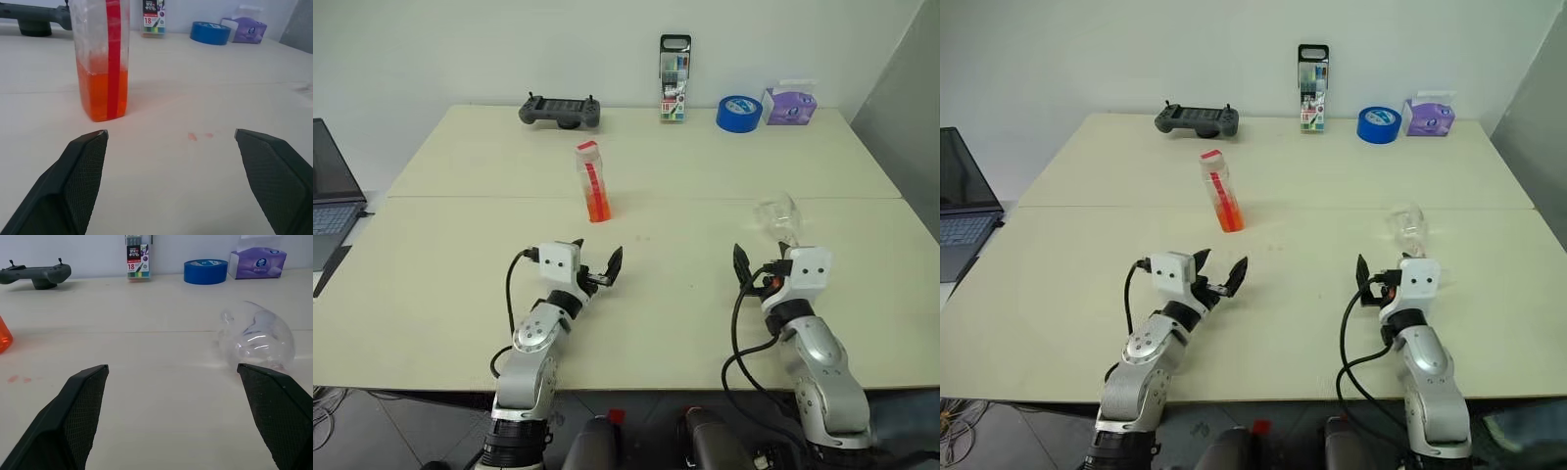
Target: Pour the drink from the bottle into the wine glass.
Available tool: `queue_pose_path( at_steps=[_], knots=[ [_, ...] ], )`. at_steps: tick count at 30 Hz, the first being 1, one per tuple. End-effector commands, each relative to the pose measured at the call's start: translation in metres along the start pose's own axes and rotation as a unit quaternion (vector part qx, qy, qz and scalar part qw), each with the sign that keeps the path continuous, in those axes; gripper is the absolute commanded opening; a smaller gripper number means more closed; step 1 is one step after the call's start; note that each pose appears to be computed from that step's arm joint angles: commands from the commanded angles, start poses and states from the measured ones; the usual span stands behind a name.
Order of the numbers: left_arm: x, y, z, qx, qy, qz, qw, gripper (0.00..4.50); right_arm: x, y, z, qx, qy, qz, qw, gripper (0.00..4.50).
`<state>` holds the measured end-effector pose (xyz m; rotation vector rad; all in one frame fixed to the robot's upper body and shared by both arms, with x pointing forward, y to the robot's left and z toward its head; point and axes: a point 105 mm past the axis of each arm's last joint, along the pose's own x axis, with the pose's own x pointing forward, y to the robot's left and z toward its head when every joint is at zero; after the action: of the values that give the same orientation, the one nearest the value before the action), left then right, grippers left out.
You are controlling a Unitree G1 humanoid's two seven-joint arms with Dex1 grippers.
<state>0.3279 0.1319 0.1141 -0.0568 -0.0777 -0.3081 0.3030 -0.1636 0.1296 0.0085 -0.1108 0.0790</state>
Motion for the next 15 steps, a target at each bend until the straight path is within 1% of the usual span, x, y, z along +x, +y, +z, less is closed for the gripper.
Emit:
queue_pose_path(
  at_steps=[1, 5, 13, 14, 15],
  knots=[
    [-0.002, 0.004, 0.015, 0.025, -0.023, 0.016, 0.999, 4.44, -0.004, -0.001, 0.015, -0.007, -0.032, -0.003, 0.999, 4.5],
    [-0.003, 0.005, 0.012, 0.004, -0.023, 0.022, 0.999, 4.44, -0.005, 0.002, 0.015, -0.006, -0.032, 0.002, 0.999, 4.5],
    [-0.005, 0.004, 0.009, 0.003, -0.025, 0.038, 0.999, 4.44, -0.004, 0.003, 0.015, -0.004, -0.031, 0.01, 0.999, 4.5],
    [-0.004, 0.004, 0.01, 0.004, -0.026, 0.044, 0.999, 4.44, -0.004, 0.005, 0.015, -0.005, -0.031, 0.018, 0.999, 4.5],
    [-0.003, 0.006, 0.011, 0.011, -0.027, 0.055, 0.998, 4.44, -0.004, 0.013, 0.016, -0.006, -0.029, 0.046, 0.998, 4.5]
  ],
)
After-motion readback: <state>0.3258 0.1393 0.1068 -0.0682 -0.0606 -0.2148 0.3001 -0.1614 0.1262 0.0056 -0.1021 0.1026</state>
